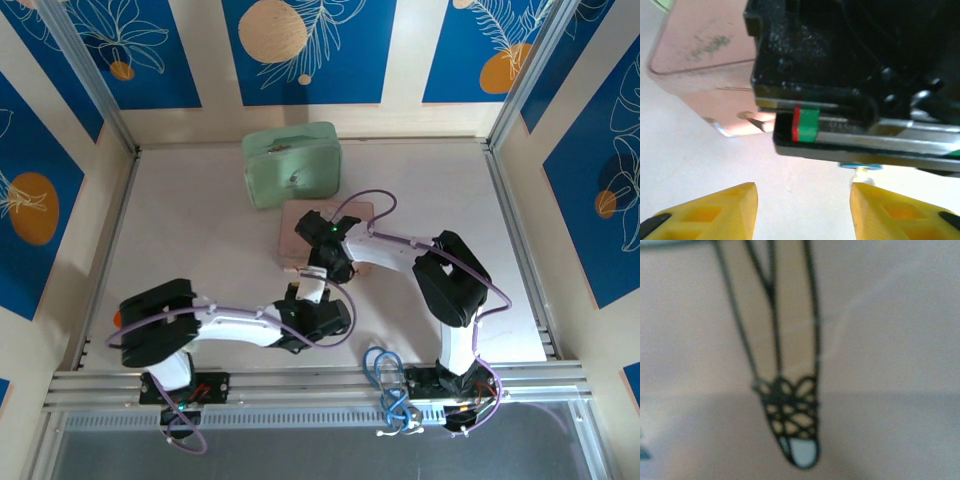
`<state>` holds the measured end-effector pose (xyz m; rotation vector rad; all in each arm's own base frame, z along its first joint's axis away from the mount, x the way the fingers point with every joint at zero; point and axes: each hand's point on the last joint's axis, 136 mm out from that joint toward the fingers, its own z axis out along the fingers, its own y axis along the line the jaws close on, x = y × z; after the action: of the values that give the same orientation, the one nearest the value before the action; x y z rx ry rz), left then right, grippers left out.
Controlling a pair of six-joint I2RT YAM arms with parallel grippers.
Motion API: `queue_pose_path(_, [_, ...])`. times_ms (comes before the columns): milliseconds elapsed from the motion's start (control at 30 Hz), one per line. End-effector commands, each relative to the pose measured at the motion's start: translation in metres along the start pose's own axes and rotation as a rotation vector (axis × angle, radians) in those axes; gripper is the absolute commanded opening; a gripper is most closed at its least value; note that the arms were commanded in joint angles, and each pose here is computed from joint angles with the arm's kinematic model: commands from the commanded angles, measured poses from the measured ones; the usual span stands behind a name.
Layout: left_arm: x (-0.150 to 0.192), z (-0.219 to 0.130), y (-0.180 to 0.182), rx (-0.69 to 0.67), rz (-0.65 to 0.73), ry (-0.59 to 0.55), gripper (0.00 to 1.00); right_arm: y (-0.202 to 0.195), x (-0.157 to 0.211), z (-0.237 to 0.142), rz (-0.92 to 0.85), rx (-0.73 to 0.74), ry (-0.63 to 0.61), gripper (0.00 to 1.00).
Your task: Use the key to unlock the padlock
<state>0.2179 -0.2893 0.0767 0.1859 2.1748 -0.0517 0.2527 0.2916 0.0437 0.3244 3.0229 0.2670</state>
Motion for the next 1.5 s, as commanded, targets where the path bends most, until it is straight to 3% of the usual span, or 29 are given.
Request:
queue_pose_path(0, [0.011,-0.012,0.008,0.109,-0.176,0.107,0.53,-0.001,0.049,0.013,-0.02,0.009,0.17,0.0])
queue_pose_path(233, [0.013,-0.012,0.041,0.139,-0.394,0.147,0.54,-0.002,0.048,0.015,-0.027,0.018,0.15,0.0])
queue_pose_path(367, [0.017,-0.009,0.045,0.203,-0.508,0.15,0.48,-0.002,0.049,0.014,-0.054,0.029,0.124,0.0])
queue_pose_path(567, [0.016,-0.008,0.031,0.276,-0.52,0.149,0.43,0.005,0.057,0.019,-0.106,-0.003,0.112,0.0])
queue_pose_path(833, [0.012,-0.009,0.046,0.254,-0.568,0.124,0.44,0.003,0.055,0.028,-0.115,-0.116,0.08,0.0])
queue_pose_path(1033, [0.018,-0.007,0.058,0.239,-0.612,0.128,0.39,0.003,0.055,0.034,-0.126,-0.106,0.084,0.0])
queue_pose_path(1233, [0.003,-0.014,0.061,0.219,-0.574,0.132,0.39,-0.001,0.054,0.036,-0.13,-0.076,0.063,0.0])
queue_pose_path(1467, [-0.014,-0.025,0.072,0.208,-0.585,0.109,0.4,0.0,0.051,0.035,-0.14,-0.066,0.041,0.14])
